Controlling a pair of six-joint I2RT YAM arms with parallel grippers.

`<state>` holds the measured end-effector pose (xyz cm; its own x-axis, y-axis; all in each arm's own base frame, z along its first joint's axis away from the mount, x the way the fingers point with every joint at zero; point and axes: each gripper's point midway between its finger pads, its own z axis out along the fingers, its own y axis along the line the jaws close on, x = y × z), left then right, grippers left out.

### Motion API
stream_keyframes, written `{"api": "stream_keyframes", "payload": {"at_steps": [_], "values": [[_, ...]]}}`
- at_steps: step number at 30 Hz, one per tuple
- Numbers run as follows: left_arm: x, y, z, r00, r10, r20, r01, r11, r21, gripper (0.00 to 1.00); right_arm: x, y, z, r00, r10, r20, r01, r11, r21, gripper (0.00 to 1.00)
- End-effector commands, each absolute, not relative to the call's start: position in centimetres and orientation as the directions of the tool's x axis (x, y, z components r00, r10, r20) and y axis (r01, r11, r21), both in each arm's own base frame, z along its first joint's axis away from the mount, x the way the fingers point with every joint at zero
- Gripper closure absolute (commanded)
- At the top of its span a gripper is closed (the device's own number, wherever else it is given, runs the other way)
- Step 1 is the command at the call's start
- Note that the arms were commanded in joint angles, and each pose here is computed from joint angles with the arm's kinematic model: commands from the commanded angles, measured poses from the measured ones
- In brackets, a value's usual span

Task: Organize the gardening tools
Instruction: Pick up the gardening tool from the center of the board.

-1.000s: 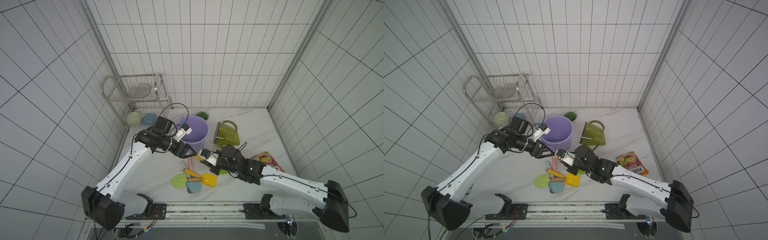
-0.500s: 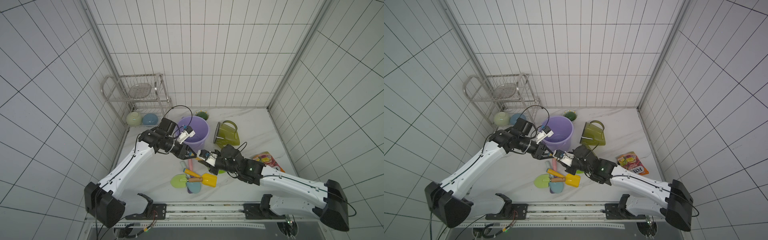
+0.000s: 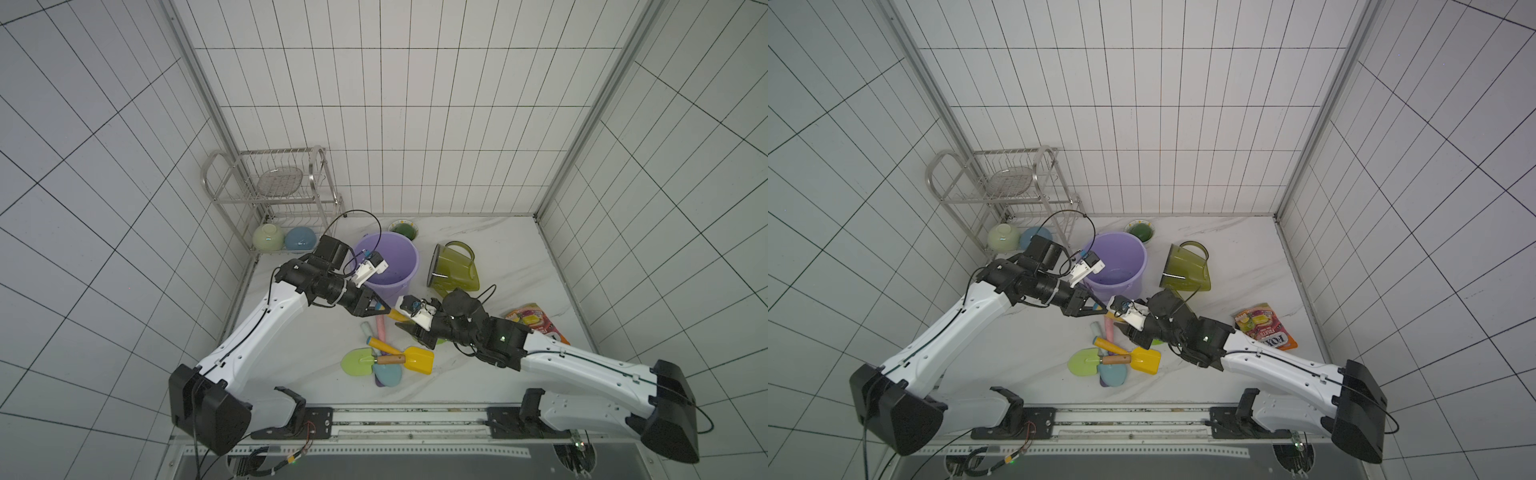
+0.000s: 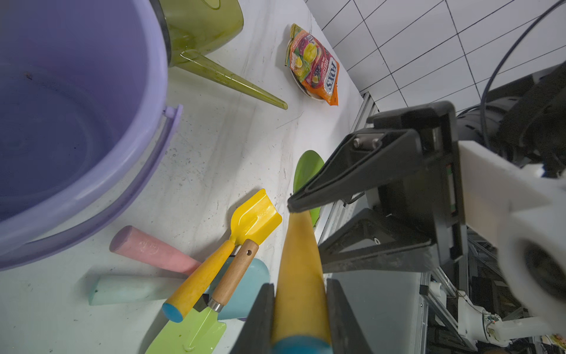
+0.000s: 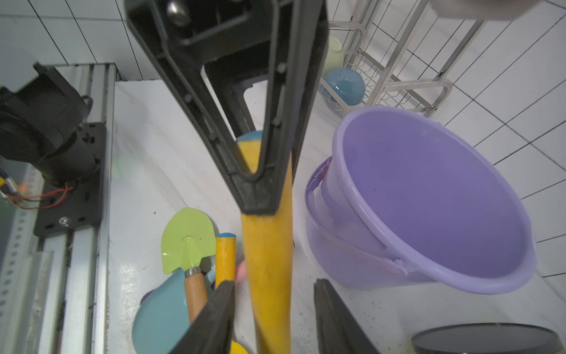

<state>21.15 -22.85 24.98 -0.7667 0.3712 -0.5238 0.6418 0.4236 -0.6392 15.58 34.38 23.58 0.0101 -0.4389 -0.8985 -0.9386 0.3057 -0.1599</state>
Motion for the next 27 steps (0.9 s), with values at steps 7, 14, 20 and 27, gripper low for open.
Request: {"api": "stream_keyframes", "payload": {"at_steps": [7,14,20,27], "values": [[23.6,-18.5,29.5,-0.753,0.173,-0.635,0.65,0.344,-0.678,1.0,18.7,29.4,30.5,-0.371,-0.084,-0.925,-0.861,0.405,0.309,0.35],[24.8,-15.8,32.2,-0.732,0.032,-0.681,0.652,0.325,-0.685,1.0,20.9,28.3,32.1,-0.578,0.073,-0.813,-0.737,0.381,0.558,0.34],[25.1,-14.8,32.7,-0.732,-0.022,-0.681,0.643,0.308,-0.701,1.0,23.3,28.2,32.3,-0.743,0.255,-0.619,-0.537,0.325,0.779,0.31],[25.0,-14.8,33.1,-0.735,-0.036,-0.677,0.644,0.277,-0.713,1.0,24.0,30.6,33.3,-0.811,0.315,-0.493,-0.478,0.131,0.869,0.47]]}}
